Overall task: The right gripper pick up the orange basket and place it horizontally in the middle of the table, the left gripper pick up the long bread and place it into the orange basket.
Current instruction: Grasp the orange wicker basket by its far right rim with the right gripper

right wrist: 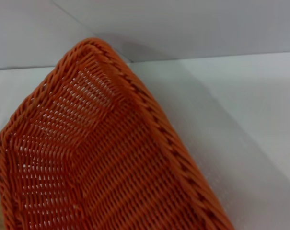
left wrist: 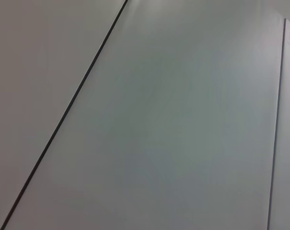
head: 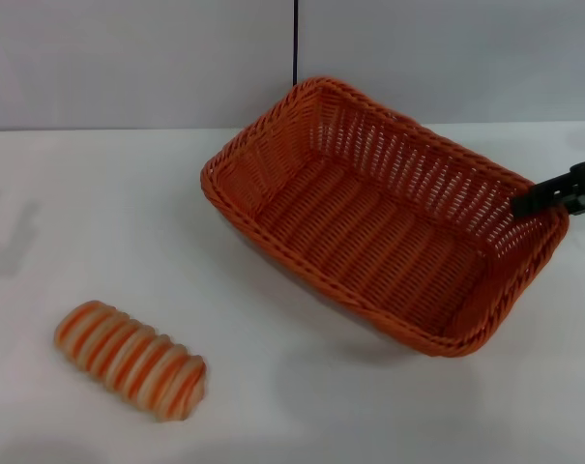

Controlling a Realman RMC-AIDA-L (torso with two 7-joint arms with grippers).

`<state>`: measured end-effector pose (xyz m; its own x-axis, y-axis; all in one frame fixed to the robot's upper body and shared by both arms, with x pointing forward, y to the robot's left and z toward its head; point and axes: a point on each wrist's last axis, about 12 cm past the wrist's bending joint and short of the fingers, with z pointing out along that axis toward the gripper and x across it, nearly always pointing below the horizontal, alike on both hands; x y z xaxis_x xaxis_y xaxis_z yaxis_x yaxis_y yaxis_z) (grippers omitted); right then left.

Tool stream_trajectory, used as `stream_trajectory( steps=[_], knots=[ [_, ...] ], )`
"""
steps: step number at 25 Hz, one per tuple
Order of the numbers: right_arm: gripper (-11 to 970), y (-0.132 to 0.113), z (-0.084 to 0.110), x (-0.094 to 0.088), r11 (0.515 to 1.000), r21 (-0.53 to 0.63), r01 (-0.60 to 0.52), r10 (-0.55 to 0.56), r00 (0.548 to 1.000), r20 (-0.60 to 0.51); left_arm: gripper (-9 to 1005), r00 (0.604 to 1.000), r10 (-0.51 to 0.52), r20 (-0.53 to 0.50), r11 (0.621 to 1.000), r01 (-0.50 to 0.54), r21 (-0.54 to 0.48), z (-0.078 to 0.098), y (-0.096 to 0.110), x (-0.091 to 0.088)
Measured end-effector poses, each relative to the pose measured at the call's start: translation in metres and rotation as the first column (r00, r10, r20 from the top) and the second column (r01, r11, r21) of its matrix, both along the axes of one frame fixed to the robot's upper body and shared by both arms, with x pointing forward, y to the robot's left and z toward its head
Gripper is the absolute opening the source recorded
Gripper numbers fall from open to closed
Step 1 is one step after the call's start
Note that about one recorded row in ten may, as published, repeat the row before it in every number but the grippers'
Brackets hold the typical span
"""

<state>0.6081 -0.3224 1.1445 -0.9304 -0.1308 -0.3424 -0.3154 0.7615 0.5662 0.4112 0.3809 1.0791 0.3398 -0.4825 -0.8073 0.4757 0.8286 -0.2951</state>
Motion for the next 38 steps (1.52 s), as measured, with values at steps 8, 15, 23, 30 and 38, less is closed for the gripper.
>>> stream_trajectory(
  steps=[8, 15, 23, 30, 38],
  knots=[
    [493, 0.006, -0.005, -0.002, 1.000, -0.001, -0.017, 0.017, 1.000, -0.007, 577, 1.000, 0.003, -0.004, 1.000, -0.003, 0.002, 0.000, 0.000, 0.001],
    [343, 0.004, -0.007, -0.004, 1.000, -0.016, -0.026, 0.026, 1.000, -0.010, 575, 1.000, 0.006, -0.001, 1.000, -0.006, 0.002, 0.000, 0.000, 0.001],
    [198, 0.003, -0.009, -0.006, 0.999, -0.038, -0.034, 0.034, 0.999, -0.008, 573, 1.000, 0.006, 0.001, 1.000, -0.006, 0.002, 0.000, 0.000, 0.002],
    [170, -0.004, -0.005, -0.008, 1.000, 0.001, 0.001, -0.001, 0.994, 0.109, 571, 1.000, 0.009, 0.001, 1.000, -0.009, 0.001, 0.000, 0.000, 0.001],
    [171, -0.008, 0.002, -0.015, 0.991, 0.133, -0.014, -0.019, 0.970, 0.244, 568, 1.000, 0.012, 0.004, 1.000, -0.012, 0.000, 0.000, 0.001, 0.001]
  ],
)
